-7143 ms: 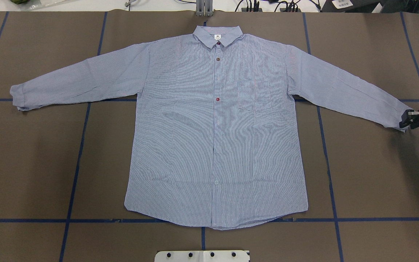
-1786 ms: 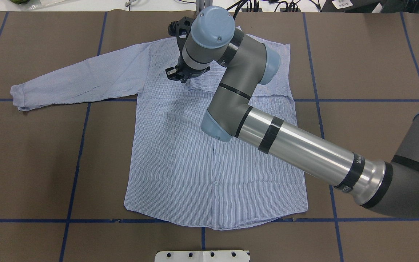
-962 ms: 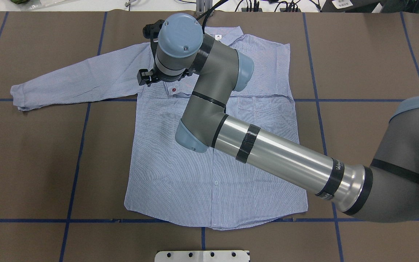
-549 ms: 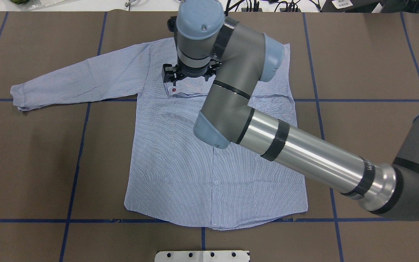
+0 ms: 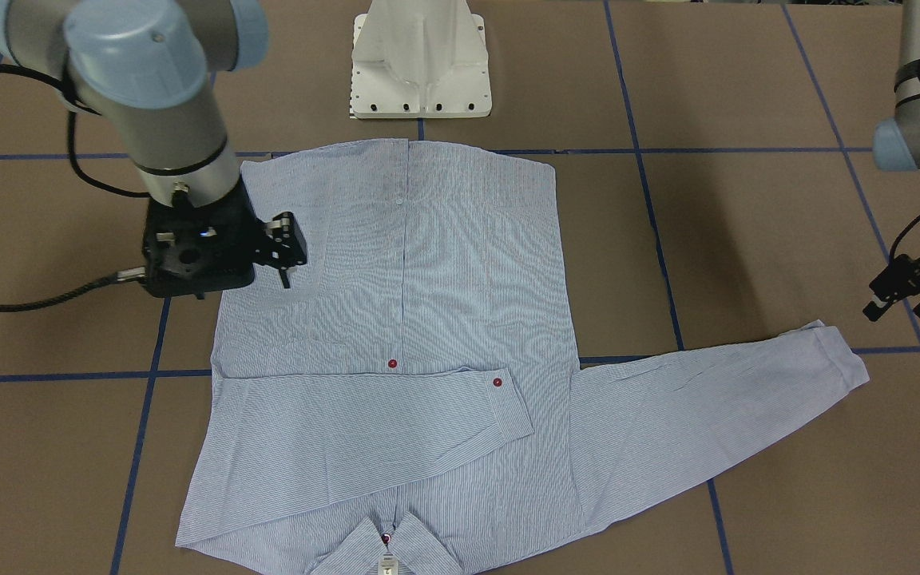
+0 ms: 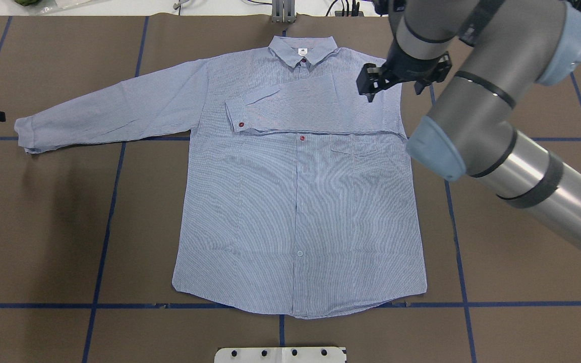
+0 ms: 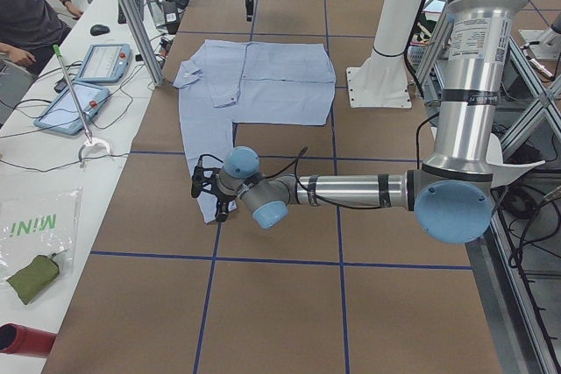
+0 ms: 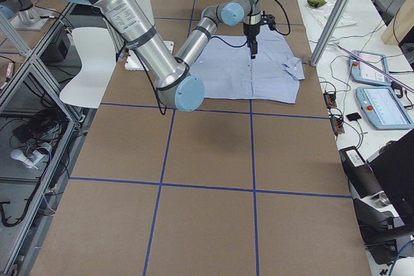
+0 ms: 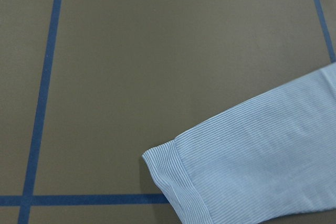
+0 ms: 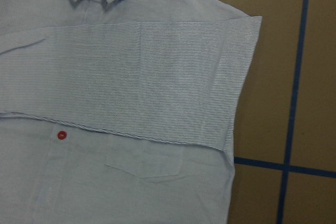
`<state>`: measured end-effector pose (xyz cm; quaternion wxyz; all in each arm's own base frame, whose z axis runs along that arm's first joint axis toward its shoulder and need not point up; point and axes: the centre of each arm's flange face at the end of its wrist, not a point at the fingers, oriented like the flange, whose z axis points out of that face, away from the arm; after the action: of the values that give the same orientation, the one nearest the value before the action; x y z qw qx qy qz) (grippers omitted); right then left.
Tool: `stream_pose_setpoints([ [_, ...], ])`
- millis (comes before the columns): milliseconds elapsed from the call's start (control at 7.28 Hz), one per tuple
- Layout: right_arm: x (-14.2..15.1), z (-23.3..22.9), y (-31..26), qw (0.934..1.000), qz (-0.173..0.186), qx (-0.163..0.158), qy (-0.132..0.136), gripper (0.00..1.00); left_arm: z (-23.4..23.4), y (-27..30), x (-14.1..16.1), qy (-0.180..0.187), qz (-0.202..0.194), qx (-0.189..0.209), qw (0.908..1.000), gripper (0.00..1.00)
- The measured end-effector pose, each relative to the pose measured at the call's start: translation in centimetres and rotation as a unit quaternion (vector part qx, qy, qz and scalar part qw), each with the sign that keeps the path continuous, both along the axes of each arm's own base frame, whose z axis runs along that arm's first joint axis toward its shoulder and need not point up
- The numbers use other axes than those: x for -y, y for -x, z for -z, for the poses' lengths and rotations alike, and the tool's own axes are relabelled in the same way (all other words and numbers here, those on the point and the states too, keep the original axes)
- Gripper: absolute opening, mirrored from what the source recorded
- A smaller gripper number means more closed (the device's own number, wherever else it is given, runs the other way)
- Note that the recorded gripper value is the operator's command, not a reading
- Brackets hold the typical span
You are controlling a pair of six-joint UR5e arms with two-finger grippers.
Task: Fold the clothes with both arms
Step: 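Raise the right gripper away while the left gripper reaches the other cuff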
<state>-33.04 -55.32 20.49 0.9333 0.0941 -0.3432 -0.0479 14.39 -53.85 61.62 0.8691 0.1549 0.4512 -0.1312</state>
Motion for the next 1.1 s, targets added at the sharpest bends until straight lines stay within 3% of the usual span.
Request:
stream_pose_setpoints([
  [549,0.5,-7.1,-10.8,0.9989,0.047,-0.002,-0.002,1.00,-0.7,-5.3,0.7,0.021,0.029,0.008,0.9993,0.73],
  [1099,0.4,-8.1,-12.0,0.9985,0.053,0.008,0.006,1.00,-2.3,-5.8,1.5,0.034,0.030,0.016,0.9989,0.60],
])
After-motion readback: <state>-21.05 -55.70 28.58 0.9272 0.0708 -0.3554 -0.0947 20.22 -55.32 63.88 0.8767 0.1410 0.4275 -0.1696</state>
